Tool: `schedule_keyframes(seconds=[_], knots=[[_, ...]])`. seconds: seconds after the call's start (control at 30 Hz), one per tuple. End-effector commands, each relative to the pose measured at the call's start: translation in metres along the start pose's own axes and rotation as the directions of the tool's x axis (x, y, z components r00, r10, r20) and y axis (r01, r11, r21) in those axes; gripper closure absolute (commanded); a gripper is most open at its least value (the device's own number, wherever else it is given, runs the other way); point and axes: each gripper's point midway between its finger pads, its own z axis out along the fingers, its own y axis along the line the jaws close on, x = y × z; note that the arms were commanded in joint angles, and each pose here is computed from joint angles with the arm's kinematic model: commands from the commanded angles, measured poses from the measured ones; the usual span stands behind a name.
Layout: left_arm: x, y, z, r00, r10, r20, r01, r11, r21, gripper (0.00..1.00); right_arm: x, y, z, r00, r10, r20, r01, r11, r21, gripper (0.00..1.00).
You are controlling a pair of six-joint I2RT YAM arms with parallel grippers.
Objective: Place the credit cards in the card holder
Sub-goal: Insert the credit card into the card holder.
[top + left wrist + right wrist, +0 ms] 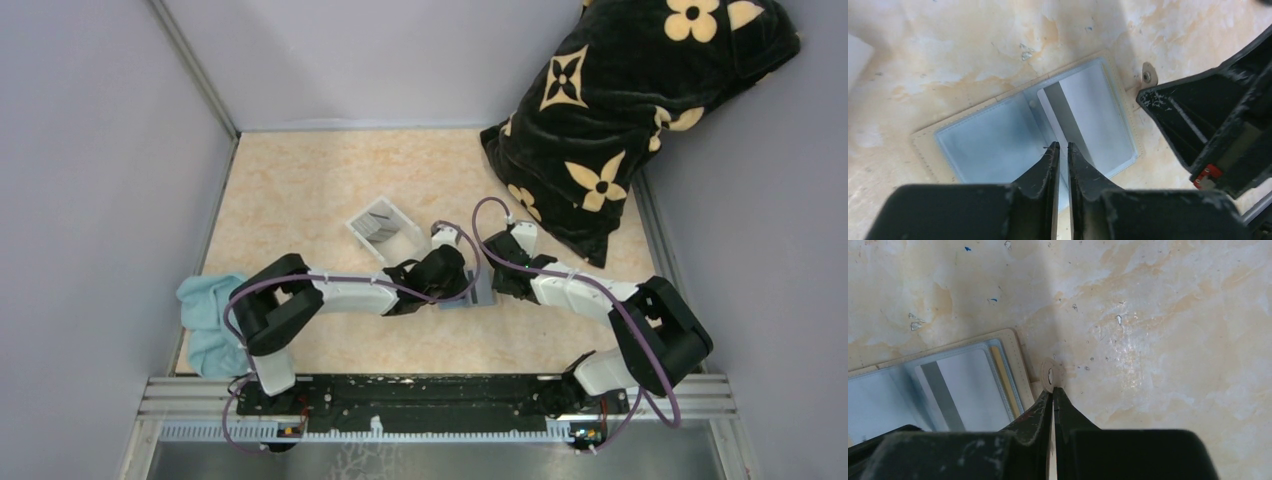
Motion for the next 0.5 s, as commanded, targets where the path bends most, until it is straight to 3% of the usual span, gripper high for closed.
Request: schedule_keyframes(seconds=[0.0, 0.1, 0.23, 0.47], knots=[[-0.033, -0.001, -0.023, 0.993, -0.049, 0.107, 0.054, 0.998, -0.040, 0.81, -0.011, 0.001, -0.008, 0.999, -0.023, 0.022, 0.023, 1.000, 0.013, 0.92], [-0.048, 0.006, -0.038, 0.984, -0.082, 0.157, 0.096, 0.992, -0.079, 0.69, -0.017, 0.003, -0.014, 0.999, -0.038, 0.033, 0.038, 0.999, 0.002, 0.68], [-0.069, 0.016, -0.066, 0.965, -0.130, 0.229, 0.161, 0.979, -0.122, 0.57, -0.032, 0.008, -0.026, 0.996, -0.065, 0.057, 0.066, 0.998, -0.021, 0.47], [-0.085, 0.054, -0.116, 0.882, -0.278, 0.381, 0.362, 0.917, -0.168, 0.33, -0.068, 0.029, -0.068, 0.984, -0.120, 0.131, 0.132, 0.988, -0.083, 0.36]])
